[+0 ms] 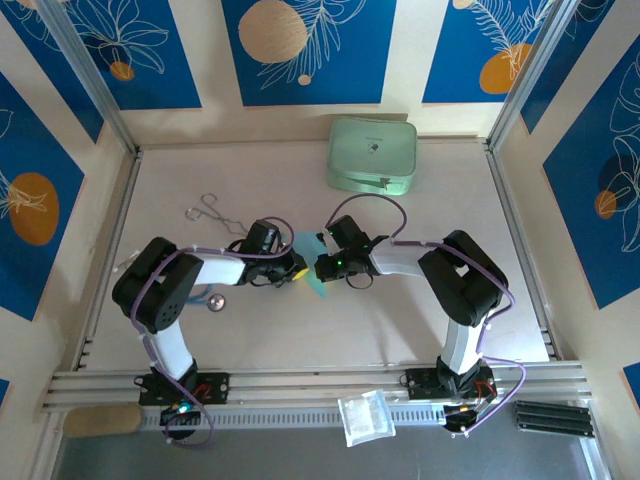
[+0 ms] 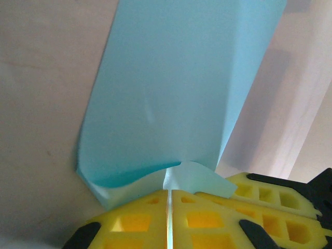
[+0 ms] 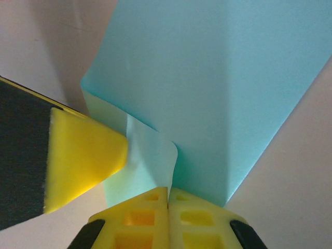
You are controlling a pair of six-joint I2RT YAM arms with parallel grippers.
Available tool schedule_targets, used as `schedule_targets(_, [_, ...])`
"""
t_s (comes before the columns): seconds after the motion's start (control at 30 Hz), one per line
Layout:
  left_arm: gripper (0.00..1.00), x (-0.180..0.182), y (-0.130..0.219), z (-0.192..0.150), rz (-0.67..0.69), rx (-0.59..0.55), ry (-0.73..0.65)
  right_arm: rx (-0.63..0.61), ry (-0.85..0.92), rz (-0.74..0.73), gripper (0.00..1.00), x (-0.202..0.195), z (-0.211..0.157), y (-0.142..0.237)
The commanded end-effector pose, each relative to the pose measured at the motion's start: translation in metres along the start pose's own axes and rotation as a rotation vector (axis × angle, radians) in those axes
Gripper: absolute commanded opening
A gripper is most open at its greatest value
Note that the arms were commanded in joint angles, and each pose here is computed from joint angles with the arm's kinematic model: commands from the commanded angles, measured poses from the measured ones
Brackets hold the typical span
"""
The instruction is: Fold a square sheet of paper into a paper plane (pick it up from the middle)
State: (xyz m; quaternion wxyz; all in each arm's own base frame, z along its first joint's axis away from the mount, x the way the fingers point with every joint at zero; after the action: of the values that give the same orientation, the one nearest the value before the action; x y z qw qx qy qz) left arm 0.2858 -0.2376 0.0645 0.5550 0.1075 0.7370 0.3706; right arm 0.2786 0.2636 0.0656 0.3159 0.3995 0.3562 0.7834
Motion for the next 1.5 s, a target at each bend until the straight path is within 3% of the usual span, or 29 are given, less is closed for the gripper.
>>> schedule_targets(0.0, [0.10, 0.013, -0.006, -0.004, 0.042, 0.010, -0.005, 0.122, -0.054, -0.078, 0.00, -0.019, -0.027, -0.010])
schedule_targets(0.43, [0.10, 0.020, -0.008, -0.004, 0.067, 0.013, 0.012, 0.084, -0.061, -0.046, 0.00, -0.011, -0.015, -0.001])
schedule_targets(0.73, [0.09, 0.023, -0.008, -0.004, 0.086, 0.011, 0.020, -0.012, -0.120, 0.069, 0.29, 0.020, 0.015, 0.048])
schedule_targets(0.83, [0.08, 0.022, -0.008, -0.004, 0.082, 0.011, 0.020, 0.013, -0.161, 0.112, 0.28, 0.024, 0.010, 0.054])
schedule_targets(1.1, [0.08, 0.016, -0.008, -0.004, 0.062, 0.015, 0.017, 0.115, -0.215, 0.261, 0.07, 0.035, -0.009, 0.037])
schedule_targets(1.47, [0.08, 0.015, -0.008, -0.004, 0.052, 0.020, 0.018, 0.176, -0.217, 0.253, 0.04, 0.036, -0.014, 0.015])
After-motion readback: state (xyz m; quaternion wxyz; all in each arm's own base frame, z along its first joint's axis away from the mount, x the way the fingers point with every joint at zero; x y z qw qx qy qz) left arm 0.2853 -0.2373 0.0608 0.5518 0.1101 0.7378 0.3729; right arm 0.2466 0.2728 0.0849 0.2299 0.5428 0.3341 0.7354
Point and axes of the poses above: each hand's point on the last joint's axis, 136 mm out from that joint toward the fingers, its own y axis back along the fingers, its own x axis along the line the jaws close on, z = x × y, the point moved 6 cm from there along y, back along the fingers, and after that the axes turned 6 degrees about y, right-handed, at the moved point
